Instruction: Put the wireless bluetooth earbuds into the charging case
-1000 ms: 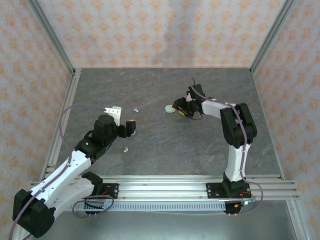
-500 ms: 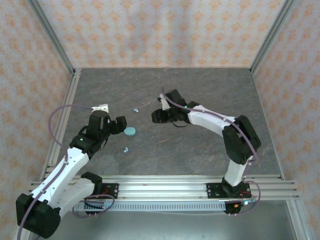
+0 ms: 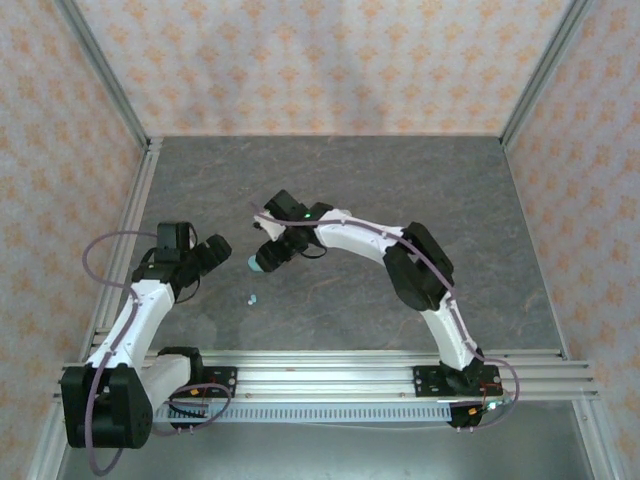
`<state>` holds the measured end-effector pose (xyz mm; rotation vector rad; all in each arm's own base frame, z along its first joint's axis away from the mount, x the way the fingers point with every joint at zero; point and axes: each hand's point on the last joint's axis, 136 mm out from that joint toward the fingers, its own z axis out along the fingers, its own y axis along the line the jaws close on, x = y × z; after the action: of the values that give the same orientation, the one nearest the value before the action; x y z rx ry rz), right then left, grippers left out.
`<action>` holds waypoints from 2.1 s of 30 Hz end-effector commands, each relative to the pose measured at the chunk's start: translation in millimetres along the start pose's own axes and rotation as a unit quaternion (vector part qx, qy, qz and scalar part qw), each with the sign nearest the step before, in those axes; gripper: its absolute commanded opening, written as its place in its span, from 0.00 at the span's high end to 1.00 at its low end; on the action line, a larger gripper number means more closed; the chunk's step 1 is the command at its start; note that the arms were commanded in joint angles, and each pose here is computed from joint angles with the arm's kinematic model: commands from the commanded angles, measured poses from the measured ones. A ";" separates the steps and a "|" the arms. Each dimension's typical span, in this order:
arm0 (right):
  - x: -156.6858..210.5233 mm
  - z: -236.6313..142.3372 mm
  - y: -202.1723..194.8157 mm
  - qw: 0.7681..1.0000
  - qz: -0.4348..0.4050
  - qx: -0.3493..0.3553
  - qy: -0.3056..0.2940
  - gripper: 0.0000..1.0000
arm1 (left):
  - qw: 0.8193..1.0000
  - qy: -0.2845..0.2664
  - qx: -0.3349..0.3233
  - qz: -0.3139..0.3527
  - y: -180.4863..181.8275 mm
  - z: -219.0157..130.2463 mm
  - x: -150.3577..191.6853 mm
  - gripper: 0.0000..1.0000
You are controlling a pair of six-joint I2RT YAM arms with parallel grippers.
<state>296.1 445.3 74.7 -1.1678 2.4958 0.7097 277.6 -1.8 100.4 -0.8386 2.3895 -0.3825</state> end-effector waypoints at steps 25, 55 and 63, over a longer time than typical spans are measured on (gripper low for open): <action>18.1 49.1 -4.5 0.981 -0.165 0.040 0.091 0.38 | 0.998 0.054 0.009 -0.004 0.5 20.5 8.9 0.10; 14.1 27.3 20.5 0.964 -0.266 -0.001 0.024 0.28 | 0.999 0.033 0.018 0.020 -2.2 -0.4 6.6 0.10; -7.8 43.7 19.0 0.965 -0.260 -0.007 0.010 0.26 | 0.999 0.034 0.018 0.020 -3.2 2.9 4.7 0.10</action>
<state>283.5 473.3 50.3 -1.7337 2.0829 0.5311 274.2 -9.3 93.3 -0.7905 2.4519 -0.4540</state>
